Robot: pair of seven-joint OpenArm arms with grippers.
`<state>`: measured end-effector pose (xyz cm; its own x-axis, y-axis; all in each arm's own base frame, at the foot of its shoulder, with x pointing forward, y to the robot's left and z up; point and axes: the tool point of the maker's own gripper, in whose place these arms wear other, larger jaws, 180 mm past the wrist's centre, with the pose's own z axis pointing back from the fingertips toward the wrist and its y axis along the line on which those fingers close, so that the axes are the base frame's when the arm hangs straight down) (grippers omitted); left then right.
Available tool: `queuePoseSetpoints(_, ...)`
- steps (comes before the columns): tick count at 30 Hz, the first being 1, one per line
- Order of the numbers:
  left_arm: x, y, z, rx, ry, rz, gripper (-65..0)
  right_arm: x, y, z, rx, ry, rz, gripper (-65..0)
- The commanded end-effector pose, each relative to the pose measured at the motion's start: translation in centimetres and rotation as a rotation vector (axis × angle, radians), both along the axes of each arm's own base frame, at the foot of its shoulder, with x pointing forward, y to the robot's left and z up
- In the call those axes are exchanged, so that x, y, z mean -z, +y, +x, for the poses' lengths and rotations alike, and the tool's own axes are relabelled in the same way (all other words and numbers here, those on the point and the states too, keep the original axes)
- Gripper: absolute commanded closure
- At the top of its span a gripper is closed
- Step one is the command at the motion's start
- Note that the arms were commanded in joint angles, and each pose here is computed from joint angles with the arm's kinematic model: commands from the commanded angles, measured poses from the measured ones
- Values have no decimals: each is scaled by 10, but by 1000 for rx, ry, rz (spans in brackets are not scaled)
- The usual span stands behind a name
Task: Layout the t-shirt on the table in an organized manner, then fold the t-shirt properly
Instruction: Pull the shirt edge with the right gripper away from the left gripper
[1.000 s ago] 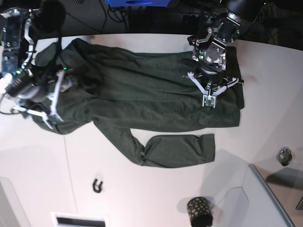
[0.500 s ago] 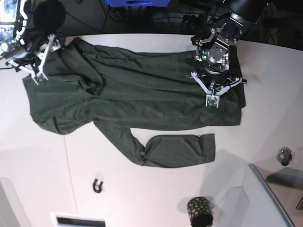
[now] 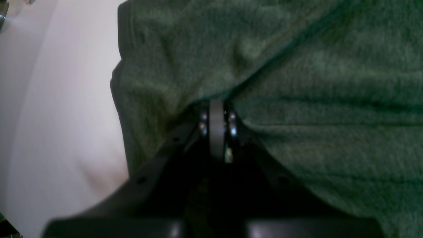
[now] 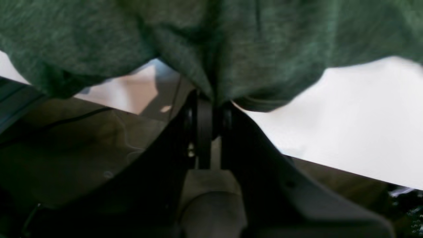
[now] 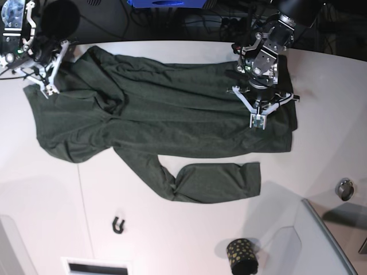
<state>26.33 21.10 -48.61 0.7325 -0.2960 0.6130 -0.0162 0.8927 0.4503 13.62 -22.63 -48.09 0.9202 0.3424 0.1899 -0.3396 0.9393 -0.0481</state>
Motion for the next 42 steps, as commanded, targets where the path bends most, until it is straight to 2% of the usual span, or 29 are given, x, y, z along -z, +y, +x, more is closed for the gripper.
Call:
queuePoseSetpoints(1, -5, 4, 4, -4, -15, 6, 0, -11, -6, 5, -15, -23, -28, -38)
queuePoseSetpoints(4, -5, 4, 5, -3, -16, 6, 0, -32, -7, 12, -36, -46, -69, -14)
queuePoseSetpoints(9, -6, 3, 5, -2, -19, 4, 0, -67, -8, 22, -66, -91, -140, -12)
queuePoseSetpoints(13, -6, 2, 5, -2, -19, 4, 0, -88, -4, 51, -80, -174, -154, -12)
queuePoseSetpoints(22, -6, 2, 4, -5, -16, 1, 0, -120, 86, 138, -331, -351, -68, -18)
queuePoseSetpoints(24, -5, 3, 4, -7, -13, -1, 0, -128, 105, 149, -356, -395, -35, -62)
queuePoseSetpoints(27, -7, 2, 6, -5, -20, -6, 0, -136, 106, 156, -353, -419, -37, -234)
queuePoseSetpoints(28, -11, -1, 7, 0, -30, -14, 0, -134, 105, 155, -351, -417, -38, -311)
queuePoseSetpoints(30, -20, 2, 3, 11, -53, -10, 0, -131, 77, 149, -299, -396, -76, -453)
queuePoseSetpoints(31, -29, 4, 5, 1, -77, -23, 0, -128, 65, 144, -263, -392, -79, -504)
queuePoseSetpoints(32, -35, 5, 6, -8, -95, -31, 0, -127, 57, 142, -236, -401, -76, -524)
queuePoseSetpoints(36, -57, 10, 11, -36, -155, -53, 0, -121, 8, 126, -127, -423, -108, -522)
queuePoseSetpoints(39, -52, 9, -2, -22, -130, -52, 0, -92, -36, 107, -21, -353, -120, -515)
queuePoseSetpoints(40, -46, 11, -8, -5, -102, -46, 0, -81, -50, 102, 23, -330, -115, -492)
queuePoseSetpoints(42, -32, 16, -24, 14, -47, -34, 0, -59, -69, 88, 94, -279, -98, -366)
